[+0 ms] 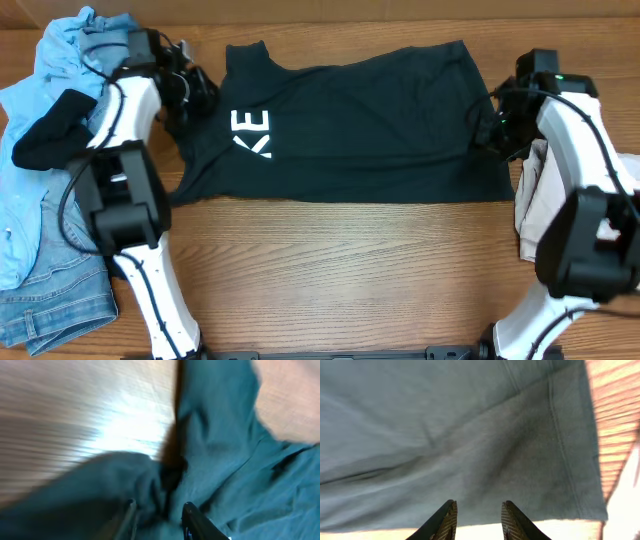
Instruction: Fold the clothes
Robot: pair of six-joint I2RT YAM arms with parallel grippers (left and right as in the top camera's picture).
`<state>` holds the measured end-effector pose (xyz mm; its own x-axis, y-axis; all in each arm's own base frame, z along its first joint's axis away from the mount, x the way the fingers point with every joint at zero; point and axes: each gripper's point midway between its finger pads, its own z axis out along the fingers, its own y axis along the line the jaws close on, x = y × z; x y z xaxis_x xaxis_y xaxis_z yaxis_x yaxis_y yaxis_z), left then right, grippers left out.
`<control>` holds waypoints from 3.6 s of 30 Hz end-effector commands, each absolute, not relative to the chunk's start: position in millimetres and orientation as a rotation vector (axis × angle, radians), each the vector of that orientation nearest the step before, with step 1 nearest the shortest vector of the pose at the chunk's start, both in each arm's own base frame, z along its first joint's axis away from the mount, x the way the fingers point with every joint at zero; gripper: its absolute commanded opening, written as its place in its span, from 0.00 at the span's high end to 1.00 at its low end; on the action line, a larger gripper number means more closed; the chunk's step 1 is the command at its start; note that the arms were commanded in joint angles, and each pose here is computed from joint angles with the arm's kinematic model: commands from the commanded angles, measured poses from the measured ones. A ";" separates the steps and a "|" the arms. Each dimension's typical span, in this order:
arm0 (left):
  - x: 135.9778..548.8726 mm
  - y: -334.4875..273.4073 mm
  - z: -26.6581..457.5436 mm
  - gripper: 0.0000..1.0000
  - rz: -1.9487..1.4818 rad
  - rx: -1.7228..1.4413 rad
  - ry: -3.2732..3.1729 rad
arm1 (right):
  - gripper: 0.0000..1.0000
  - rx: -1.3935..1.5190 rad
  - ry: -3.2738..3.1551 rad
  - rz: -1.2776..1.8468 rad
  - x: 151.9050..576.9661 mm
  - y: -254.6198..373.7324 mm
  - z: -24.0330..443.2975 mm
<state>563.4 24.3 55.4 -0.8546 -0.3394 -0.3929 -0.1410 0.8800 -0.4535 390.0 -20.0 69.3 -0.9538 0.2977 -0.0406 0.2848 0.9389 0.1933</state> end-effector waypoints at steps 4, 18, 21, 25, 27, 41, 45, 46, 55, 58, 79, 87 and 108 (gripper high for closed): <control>513.4 31.3 161.7 0.67 -0.444 -0.252 2.577 | 0.67 0.562 3.028 0.168 397.6 -63.0 40.0; 371.2 -37.2 20.5 0.73 -0.360 -0.160 3.178 | 0.67 0.675 3.183 0.211 347.8 -64.3 -18.0; 360.8 -17.9 -5.2 0.69 -0.194 -0.169 3.192 | 0.66 0.695 3.240 0.219 332.8 -60.6 -17.1; 342.2 -12.0 -27.4 0.64 -0.150 -0.198 3.220 | 0.63 0.713 3.299 0.227 318.5 -57.1 -13.9; 328.4 -12.0 -35.5 0.64 -0.149 -0.209 3.253 | 0.63 0.723 3.333 0.203 310.2 -57.9 -12.1; 213.8 -18.0 -49.0 0.73 -0.157 -0.377 3.600 | 0.62 0.892 3.373 0.009 286.0 -86.7 -7.9; 206.0 -18.3 -44.8 0.79 -0.155 -0.386 3.635 | 0.63 1.000 3.345 0.046 282.2 -96.1 -7.7; 206.7 -18.4 -44.9 0.80 -0.156 -0.386 3.632 | 0.64 1.008 3.337 0.094 284.1 -92.7 -7.6; 222.6 -18.1 -46.5 0.82 -0.161 -0.373 3.580 | 0.63 0.844 3.171 0.248 327.3 -87.6 47.6; 230.0 -22.5 -43.7 0.82 -0.216 -0.351 3.559 | 0.64 0.815 3.087 0.150 332.6 -98.4 79.1; 312.1 -40.8 75.3 0.58 -0.413 -0.214 3.108 | 0.82 1.196 2.925 0.091 286.5 -164.2 35.8; 310.5 -40.7 75.3 0.58 -0.413 -0.216 3.115 | 0.82 1.358 2.816 0.126 271.7 -182.7 13.1; 306.8 -40.8 75.3 0.57 -0.414 -0.222 3.130 | 0.69 1.627 2.372 -0.086 264.2 -285.3 12.1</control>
